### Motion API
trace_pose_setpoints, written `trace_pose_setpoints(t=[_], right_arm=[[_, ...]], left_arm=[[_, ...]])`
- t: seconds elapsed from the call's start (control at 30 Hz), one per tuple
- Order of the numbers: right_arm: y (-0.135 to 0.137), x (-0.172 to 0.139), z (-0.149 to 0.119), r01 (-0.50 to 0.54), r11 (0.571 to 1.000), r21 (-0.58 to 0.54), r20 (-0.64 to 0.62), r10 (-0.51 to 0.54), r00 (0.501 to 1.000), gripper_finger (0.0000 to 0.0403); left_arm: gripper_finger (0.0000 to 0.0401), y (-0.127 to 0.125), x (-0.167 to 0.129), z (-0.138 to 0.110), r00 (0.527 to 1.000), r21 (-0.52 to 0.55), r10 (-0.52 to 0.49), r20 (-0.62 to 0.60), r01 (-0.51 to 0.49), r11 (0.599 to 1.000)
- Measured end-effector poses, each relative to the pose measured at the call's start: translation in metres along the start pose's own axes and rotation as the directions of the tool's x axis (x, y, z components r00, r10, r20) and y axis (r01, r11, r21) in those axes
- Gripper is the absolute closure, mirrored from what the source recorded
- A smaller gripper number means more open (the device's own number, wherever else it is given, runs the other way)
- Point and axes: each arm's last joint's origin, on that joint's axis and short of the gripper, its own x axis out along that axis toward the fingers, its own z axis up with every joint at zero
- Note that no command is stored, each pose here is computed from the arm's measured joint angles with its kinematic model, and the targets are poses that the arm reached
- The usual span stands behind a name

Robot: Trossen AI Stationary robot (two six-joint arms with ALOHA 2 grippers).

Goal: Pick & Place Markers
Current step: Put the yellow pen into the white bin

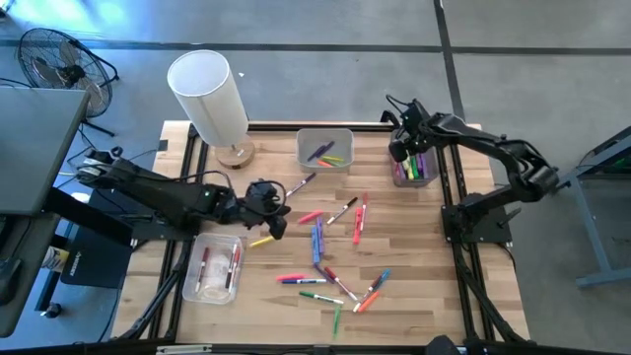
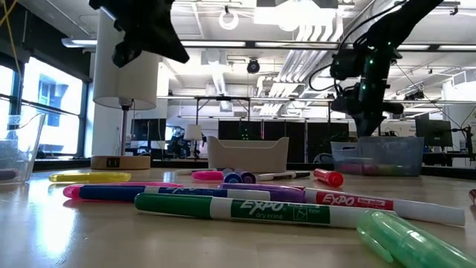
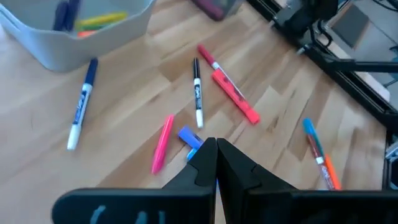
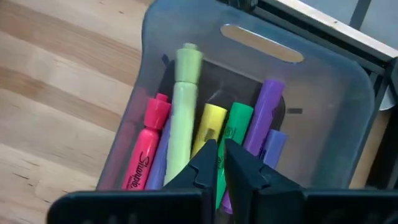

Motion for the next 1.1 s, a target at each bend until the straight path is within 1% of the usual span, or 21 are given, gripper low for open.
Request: trace_pose_setpoints(t=[0.1,0.2,0.37,0.5,0.57,0.67,0.77,0.83,0.93,0.97,1.0,1.07,1.1], right_arm=[[0.000,-0.002,0.000,-0.010,1.000,-0.011,0.007,0.010,1.000,0.0390],[-0.002,-0.012,-0.001,-0.030,0.999,-0.028,0.045,0.031,0.999,0.0390],[-0.002,-0.041,-0.005,-0.134,0.989,-0.055,0.140,0.141,0.980,0.0381],[0.000,-0.066,-0.012,-0.231,0.970,-0.069,0.220,0.241,0.945,0.0379],[0.003,-0.078,-0.016,-0.275,0.958,-0.079,0.269,0.286,0.920,0.0381],[0.009,-0.093,-0.021,-0.313,0.941,-0.129,0.322,0.338,0.884,0.0386],[0.016,-0.103,-0.027,-0.341,0.923,-0.177,0.346,0.383,0.857,0.0390],[0.021,-0.106,-0.029,-0.354,0.913,-0.203,0.349,0.405,0.845,0.0393],[0.027,-0.107,-0.032,-0.364,0.905,-0.222,0.341,0.422,0.840,0.0398],[0.028,-0.107,-0.032,-0.363,0.903,-0.229,0.339,0.424,0.840,0.0399],[0.030,-0.107,-0.033,-0.361,0.903,-0.235,0.335,0.423,0.842,0.0401],[0.033,-0.107,-0.033,-0.351,0.905,-0.240,0.335,0.417,0.845,0.0402],[0.033,-0.107,-0.034,-0.348,0.906,-0.240,0.337,0.414,0.845,0.0402]], left_arm=[[0.0400,-0.001,0.003,-0.002,1.000,-0.003,-0.005,-0.019,0.005,1.000],[0.0400,-0.001,0.008,-0.006,1.000,-0.005,0.015,-0.027,-0.015,1.000],[0.0394,-0.001,0.010,-0.006,0.999,-0.021,0.022,-0.028,-0.022,1.000],[0.0360,-0.001,0.010,-0.006,0.999,-0.017,0.036,-0.010,-0.036,0.999],[0.0336,0.000,0.010,-0.005,0.999,-0.012,0.049,0.005,-0.049,0.999],[0.0298,0.000,0.010,-0.005,0.998,-0.002,0.056,0.011,-0.056,0.998],[0.0269,0.000,0.010,-0.008,0.998,0.057,0.019,-0.051,-0.016,0.998],[0.0261,0.001,0.010,-0.009,0.995,0.075,0.001,-0.104,0.007,0.997],[0.0258,0.003,0.024,-0.006,0.979,0.074,0.020,-0.202,-0.005,0.997],[0.0258,0.005,0.029,-0.006,0.970,0.083,0.044,-0.240,-0.025,0.996],[0.0258,0.007,0.032,-0.006,0.957,0.104,0.078,-0.278,-0.050,0.993],[0.0258,0.002,0.041,0.001,0.948,0.135,0.084,-0.308,-0.044,0.990],[0.0258,0.000,0.044,0.002,0.938,0.167,0.097,-0.334,-0.042,0.985]])
